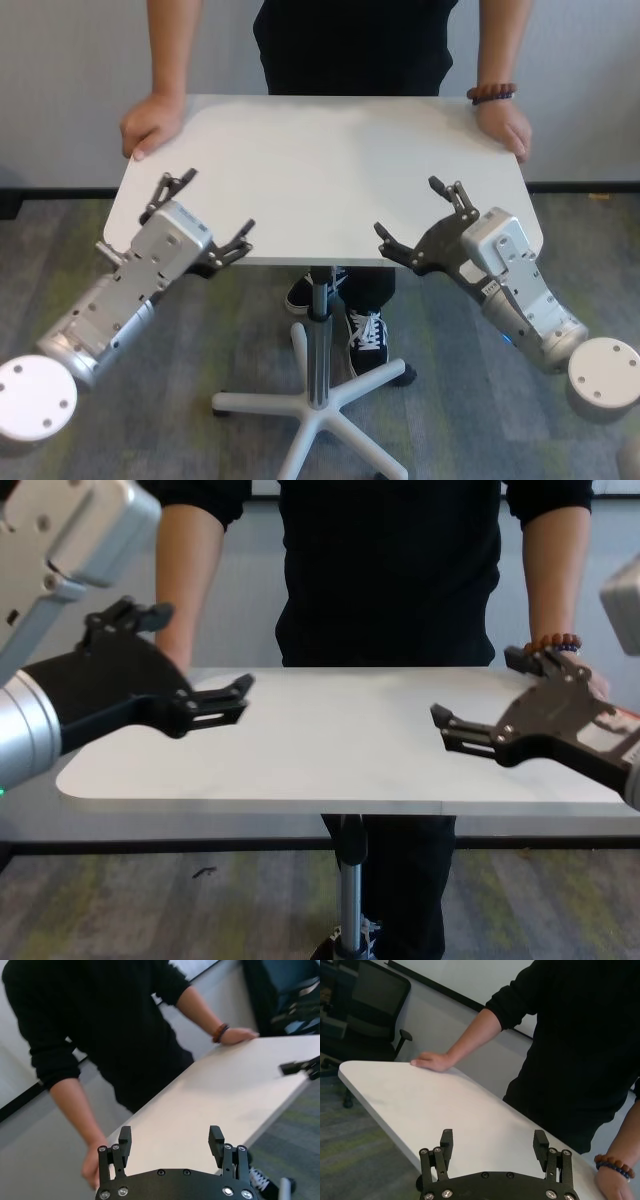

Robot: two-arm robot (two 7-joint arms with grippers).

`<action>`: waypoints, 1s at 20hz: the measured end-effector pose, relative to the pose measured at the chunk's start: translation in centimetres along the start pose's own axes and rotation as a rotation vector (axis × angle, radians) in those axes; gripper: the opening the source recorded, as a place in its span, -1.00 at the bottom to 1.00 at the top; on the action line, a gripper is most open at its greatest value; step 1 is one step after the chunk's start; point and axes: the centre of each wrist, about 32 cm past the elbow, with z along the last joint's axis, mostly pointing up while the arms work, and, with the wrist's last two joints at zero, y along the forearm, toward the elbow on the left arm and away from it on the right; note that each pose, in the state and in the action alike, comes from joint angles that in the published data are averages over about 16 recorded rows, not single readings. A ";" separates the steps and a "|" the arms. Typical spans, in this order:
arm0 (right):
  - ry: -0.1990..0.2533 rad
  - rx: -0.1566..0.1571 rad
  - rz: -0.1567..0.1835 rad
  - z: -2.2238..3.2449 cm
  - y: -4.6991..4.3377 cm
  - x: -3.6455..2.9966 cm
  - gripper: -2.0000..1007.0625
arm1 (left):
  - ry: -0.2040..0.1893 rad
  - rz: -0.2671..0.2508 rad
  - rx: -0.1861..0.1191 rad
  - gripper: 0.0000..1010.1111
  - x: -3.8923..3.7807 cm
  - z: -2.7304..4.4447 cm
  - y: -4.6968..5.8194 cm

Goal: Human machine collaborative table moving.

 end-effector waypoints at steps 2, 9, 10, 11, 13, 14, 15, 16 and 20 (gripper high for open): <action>-0.007 0.014 -0.003 0.52 0.21 -0.08 1.00 | -0.009 0.025 0.006 0.98 0.37 0.01 0.0; -0.046 0.038 -0.018 1.66 0.93 -0.23 1.00 | -0.064 0.097 0.026 0.98 1.48 -0.16 -0.3; -0.051 0.039 -0.020 1.74 1.02 -0.24 1.00 | -0.071 0.103 0.026 0.98 1.60 -0.17 -0.4; -0.055 0.040 -0.022 1.80 1.08 -0.25 1.00 | -0.078 0.108 0.026 0.98 1.69 -0.16 -0.4; -0.063 0.041 -0.024 1.88 1.17 -0.27 1.00 | -0.090 0.116 0.024 0.98 1.83 -0.15 -0.5; -0.067 0.040 -0.025 1.90 1.20 -0.29 1.00 | -0.094 0.118 0.023 0.98 1.87 -0.14 -0.5; -0.070 0.040 -0.026 1.90 1.22 -0.31 1.00 | -0.097 0.120 0.023 0.98 1.89 -0.14 -0.5; -0.072 0.039 -0.027 1.90 1.23 -0.32 1.00 | -0.100 0.121 0.023 0.98 1.89 -0.15 -0.6; -0.076 0.036 -0.027 1.81 1.23 -0.37 1.00 | -0.103 0.119 0.023 0.98 1.83 -0.19 -0.6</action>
